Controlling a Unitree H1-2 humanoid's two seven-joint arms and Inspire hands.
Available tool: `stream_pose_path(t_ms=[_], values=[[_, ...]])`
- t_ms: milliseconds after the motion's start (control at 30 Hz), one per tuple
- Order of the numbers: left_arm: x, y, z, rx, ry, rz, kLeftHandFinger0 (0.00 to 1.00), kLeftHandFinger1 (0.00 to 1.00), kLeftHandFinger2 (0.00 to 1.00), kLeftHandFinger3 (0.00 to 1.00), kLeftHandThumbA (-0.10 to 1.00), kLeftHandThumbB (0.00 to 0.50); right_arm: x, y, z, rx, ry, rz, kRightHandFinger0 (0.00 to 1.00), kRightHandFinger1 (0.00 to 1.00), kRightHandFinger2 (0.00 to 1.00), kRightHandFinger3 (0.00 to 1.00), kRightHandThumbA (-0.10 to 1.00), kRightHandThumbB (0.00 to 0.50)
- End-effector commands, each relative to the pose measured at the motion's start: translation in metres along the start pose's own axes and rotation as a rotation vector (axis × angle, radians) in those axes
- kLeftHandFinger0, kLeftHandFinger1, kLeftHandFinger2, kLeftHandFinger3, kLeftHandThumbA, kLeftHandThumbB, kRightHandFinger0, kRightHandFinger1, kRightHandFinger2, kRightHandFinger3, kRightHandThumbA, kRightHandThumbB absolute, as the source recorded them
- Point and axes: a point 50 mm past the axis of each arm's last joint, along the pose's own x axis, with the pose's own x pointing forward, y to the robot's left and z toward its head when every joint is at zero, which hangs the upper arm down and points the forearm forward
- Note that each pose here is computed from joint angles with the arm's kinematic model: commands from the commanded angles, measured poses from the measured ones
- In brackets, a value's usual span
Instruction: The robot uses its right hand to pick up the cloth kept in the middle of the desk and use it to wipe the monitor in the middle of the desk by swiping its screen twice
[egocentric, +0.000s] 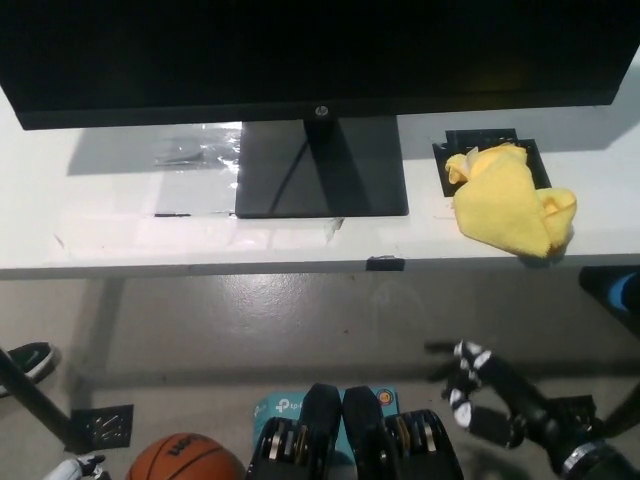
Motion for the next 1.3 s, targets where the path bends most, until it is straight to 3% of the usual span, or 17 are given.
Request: stream_pose_path(t_ms=[0, 67, 167, 233, 267, 300, 333, 367, 400, 467, 567, 767, 867, 1067, 1267], values=[[-0.002, 0.003, -0.001, 0.018, 0.006, -0.006, 0.94, 0.98, 0.96, 0.89, 0.23, 0.285, -0.001, -0.034, 0.053, -0.016, -0.221, -0.101, 0.50, 0.52, 0.64, 0.90, -0.07, 0.000], [-0.001, 0.002, -0.001, 0.017, 0.003, -0.006, 0.94, 0.98, 0.96, 0.89, 0.23, 0.286, -0.002, -0.041, 0.064, -0.039, -0.280, -0.134, 0.42, 0.46, 0.60, 0.89, -0.07, 0.008], [0.001, 0.002, 0.000, 0.016, 0.007, -0.009, 0.94, 0.98, 0.96, 0.89, 0.26, 0.291, -0.013, -0.069, 0.108, -0.098, -0.440, -0.253, 0.31, 0.41, 0.62, 0.83, -0.09, 0.046], [0.001, 0.002, 0.000, 0.016, 0.007, -0.009, 0.94, 0.98, 0.96, 0.89, 0.26, 0.291, -0.013, -0.069, 0.108, -0.098, -0.439, -0.253, 0.31, 0.41, 0.62, 0.83, -0.10, 0.045], [0.000, 0.002, 0.001, 0.015, 0.006, -0.011, 0.95, 0.98, 0.96, 0.89, 0.26, 0.288, -0.021, -0.082, 0.124, -0.171, -0.484, -0.329, 0.33, 0.44, 0.65, 0.85, -0.02, 0.059], [-0.001, 0.002, 0.002, 0.015, 0.000, -0.009, 0.94, 0.98, 0.96, 0.88, 0.26, 0.296, -0.026, -0.093, 0.131, -0.260, -0.508, -0.392, 0.57, 0.74, 0.81, 0.94, 0.08, 0.124], [-0.001, 0.002, 0.002, 0.015, -0.005, -0.008, 0.94, 0.98, 0.95, 0.88, 0.25, 0.295, -0.028, -0.100, 0.134, -0.315, -0.495, -0.423, 0.74, 0.87, 0.85, 0.96, 0.14, 0.111], [0.000, 0.001, 0.001, 0.010, -0.003, -0.006, 0.93, 0.98, 0.95, 0.87, 0.25, 0.298, -0.028, -0.105, 0.133, -0.358, -0.479, -0.436, 0.81, 0.97, 0.93, 1.00, 0.18, 0.141], [0.001, 0.001, 0.000, 0.016, -0.005, -0.005, 0.93, 0.98, 0.95, 0.87, 0.23, 0.292, -0.027, -0.110, 0.132, -0.390, -0.459, -0.442, 1.00, 1.00, 1.00, 1.00, 0.27, 0.147], [0.001, 0.001, 0.000, 0.007, -0.001, -0.005, 0.93, 0.98, 0.96, 0.88, 0.23, 0.295, -0.022, -0.120, 0.127, -0.443, -0.401, -0.448, 1.00, 1.00, 1.00, 1.00, 0.38, 0.207], [0.001, 0.002, 0.001, 0.011, 0.003, -0.011, 0.94, 0.99, 0.96, 0.88, 0.22, 0.286, -0.010, -0.132, 0.119, -0.468, -0.358, -0.456, 1.00, 1.00, 1.00, 1.00, 0.37, 0.252], [0.001, 0.005, -0.001, 0.020, -0.006, -0.008, 0.93, 0.98, 0.96, 0.85, 0.26, 0.297, 0.012, -0.133, 0.105, -0.482, -0.307, -0.458, 1.00, 1.00, 1.00, 1.00, 0.39, 0.260], [0.001, 0.005, 0.001, 0.035, -0.002, -0.006, 0.92, 0.98, 0.95, 0.85, 0.26, 0.292, 0.031, -0.134, 0.100, -0.492, -0.260, -0.439, 1.00, 1.00, 1.00, 1.00, 0.39, 0.294], [0.002, 0.006, 0.000, 0.018, -0.002, -0.002, 0.92, 0.97, 0.94, 0.82, 0.25, 0.305, 0.076, -0.145, 0.087, -0.492, -0.182, -0.374, 1.00, 1.00, 1.00, 1.00, 0.38, 0.287], [0.001, 0.007, 0.002, 0.036, -0.005, -0.010, 0.93, 0.98, 0.95, 0.83, 0.28, 0.287, 0.123, -0.152, 0.083, -0.454, -0.104, -0.355, 1.00, 1.00, 1.00, 1.00, 0.36, 0.335]])
